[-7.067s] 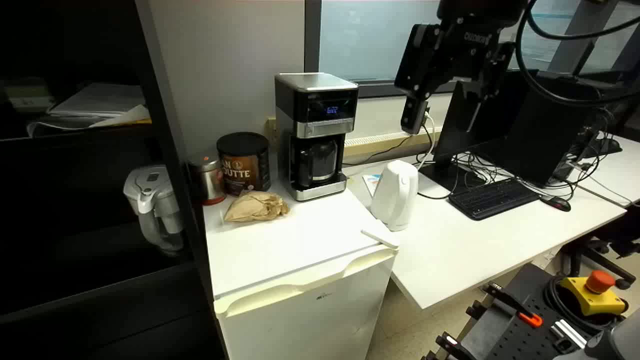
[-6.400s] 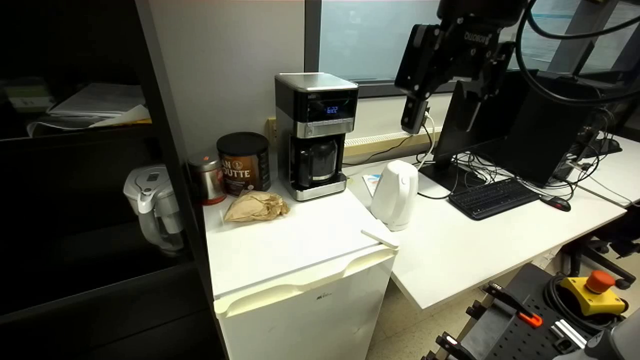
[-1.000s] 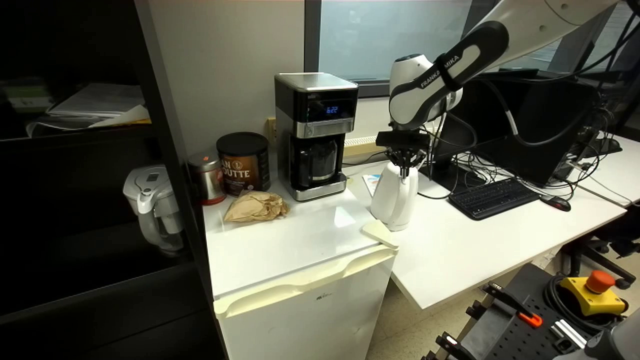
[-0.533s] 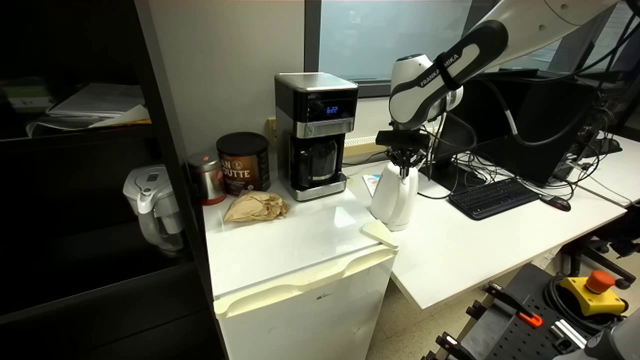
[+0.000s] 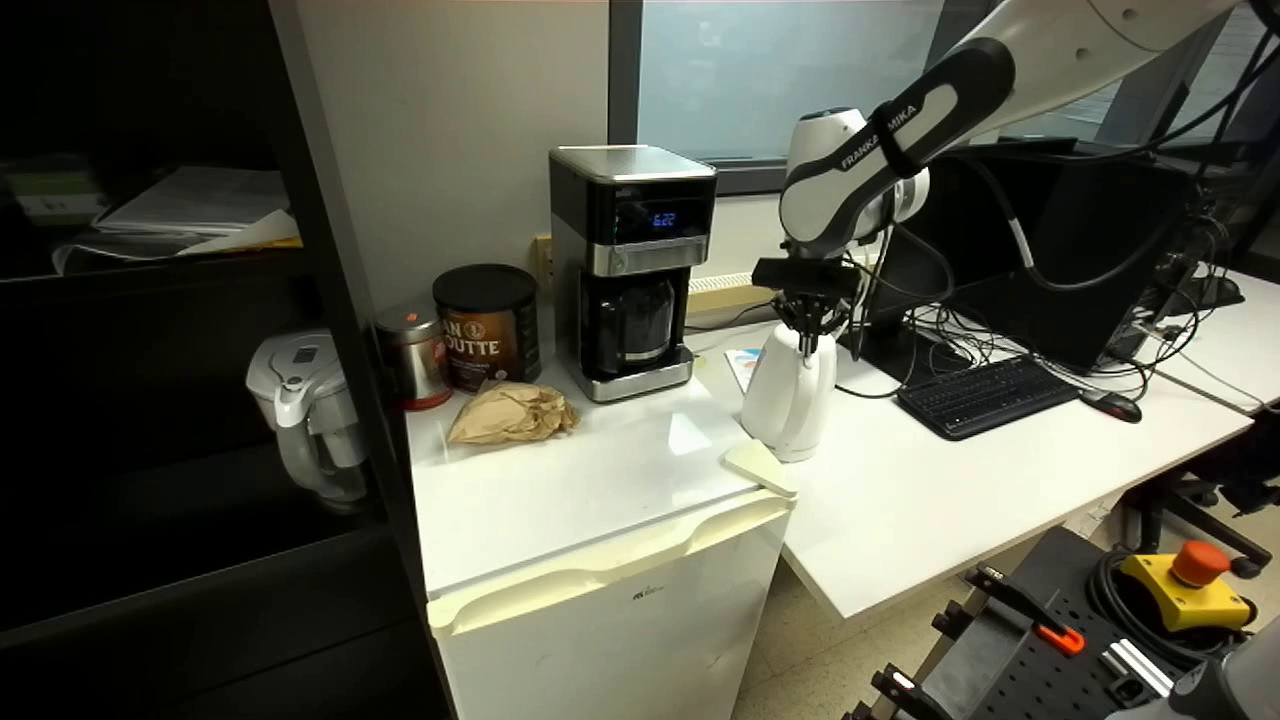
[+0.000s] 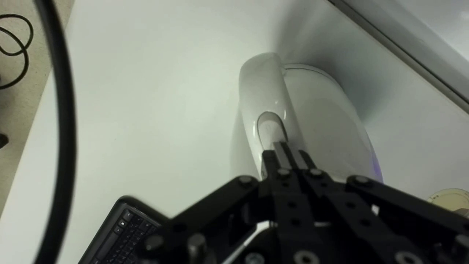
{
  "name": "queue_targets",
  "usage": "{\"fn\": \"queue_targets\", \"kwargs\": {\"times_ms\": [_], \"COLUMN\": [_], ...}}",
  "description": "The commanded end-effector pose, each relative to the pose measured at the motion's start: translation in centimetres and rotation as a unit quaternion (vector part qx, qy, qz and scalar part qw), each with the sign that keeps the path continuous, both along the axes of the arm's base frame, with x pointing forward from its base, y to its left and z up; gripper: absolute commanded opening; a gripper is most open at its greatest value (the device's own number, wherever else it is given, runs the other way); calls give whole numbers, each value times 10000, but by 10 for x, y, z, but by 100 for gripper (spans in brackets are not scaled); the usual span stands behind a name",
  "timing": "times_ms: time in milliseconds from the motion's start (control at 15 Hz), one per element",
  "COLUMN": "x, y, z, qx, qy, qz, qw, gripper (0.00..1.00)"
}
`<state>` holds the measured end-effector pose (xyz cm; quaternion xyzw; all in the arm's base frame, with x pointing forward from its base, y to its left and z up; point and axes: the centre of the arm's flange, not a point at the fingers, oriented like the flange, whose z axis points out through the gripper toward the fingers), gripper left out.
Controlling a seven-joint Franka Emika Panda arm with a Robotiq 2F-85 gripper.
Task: Press the electric kettle power button to turn it on
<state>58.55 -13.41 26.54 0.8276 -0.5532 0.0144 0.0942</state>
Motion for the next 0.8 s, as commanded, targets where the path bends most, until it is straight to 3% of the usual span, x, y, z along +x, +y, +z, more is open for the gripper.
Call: {"fn": "queue_targets", "kwargs": {"times_ms": [0, 400, 733], "x": [4, 4, -10], "y": [3, 2, 5], "z": [-25, -28, -3], "qx": [137, 232, 216], "qy": [-58, -104, -402], "qz": [-90, -199, -134], "qw": [9998, 9995, 9989], "gripper": [0, 0, 0]}}
